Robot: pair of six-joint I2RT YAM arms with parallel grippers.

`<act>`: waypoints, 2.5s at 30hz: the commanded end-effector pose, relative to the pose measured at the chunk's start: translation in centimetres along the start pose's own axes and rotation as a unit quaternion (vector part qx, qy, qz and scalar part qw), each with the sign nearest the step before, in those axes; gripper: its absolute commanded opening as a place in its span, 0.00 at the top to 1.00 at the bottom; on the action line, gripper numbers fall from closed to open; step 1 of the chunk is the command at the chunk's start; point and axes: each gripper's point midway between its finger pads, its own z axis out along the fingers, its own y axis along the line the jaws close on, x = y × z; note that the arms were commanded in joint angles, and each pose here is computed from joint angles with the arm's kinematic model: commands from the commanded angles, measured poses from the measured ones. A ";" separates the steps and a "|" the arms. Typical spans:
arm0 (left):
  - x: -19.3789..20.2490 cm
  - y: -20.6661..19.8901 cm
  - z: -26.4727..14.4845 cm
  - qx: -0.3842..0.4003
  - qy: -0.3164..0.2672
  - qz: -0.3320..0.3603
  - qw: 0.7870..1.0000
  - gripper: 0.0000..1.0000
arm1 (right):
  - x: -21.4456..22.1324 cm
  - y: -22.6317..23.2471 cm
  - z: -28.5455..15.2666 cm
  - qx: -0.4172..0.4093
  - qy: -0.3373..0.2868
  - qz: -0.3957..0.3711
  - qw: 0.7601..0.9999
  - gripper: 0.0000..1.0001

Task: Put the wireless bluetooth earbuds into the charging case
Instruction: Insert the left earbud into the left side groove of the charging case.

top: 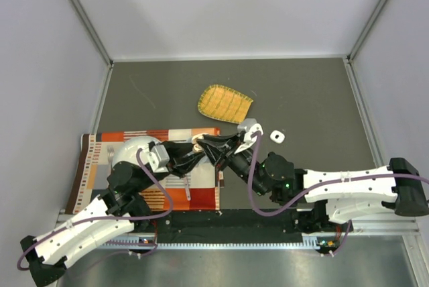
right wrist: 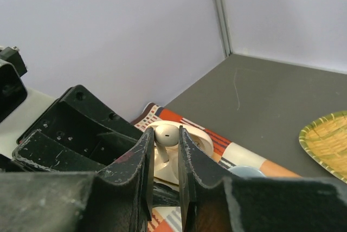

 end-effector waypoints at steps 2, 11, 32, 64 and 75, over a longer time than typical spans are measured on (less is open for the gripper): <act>-6.3 -0.7 -0.1 0.018 -0.097 0.021 0.995 1.00 | -0.2 -1.8 -0.4 0.041 0.007 0.001 0.999 1.00; -6.3 -0.2 -0.2 0.002 -0.115 -0.005 0.993 1.00 | -1.7 -1.0 -0.8 0.009 -0.046 0.036 0.998 1.00; -5.6 -0.1 0.2 -0.003 -0.115 -0.016 0.993 1.00 | -2.7 2.1 -0.9 -0.079 -0.094 0.085 0.989 1.00; -4.9 -0.6 0.5 0.012 -0.092 -0.018 0.996 1.00 | -3.5 2.2 -0.5 -0.075 -0.109 0.058 0.989 1.00; -5.3 -0.5 0.3 0.008 -0.097 -0.017 0.995 1.00 | -2.8 1.4 -0.5 -0.059 -0.100 0.052 0.992 1.00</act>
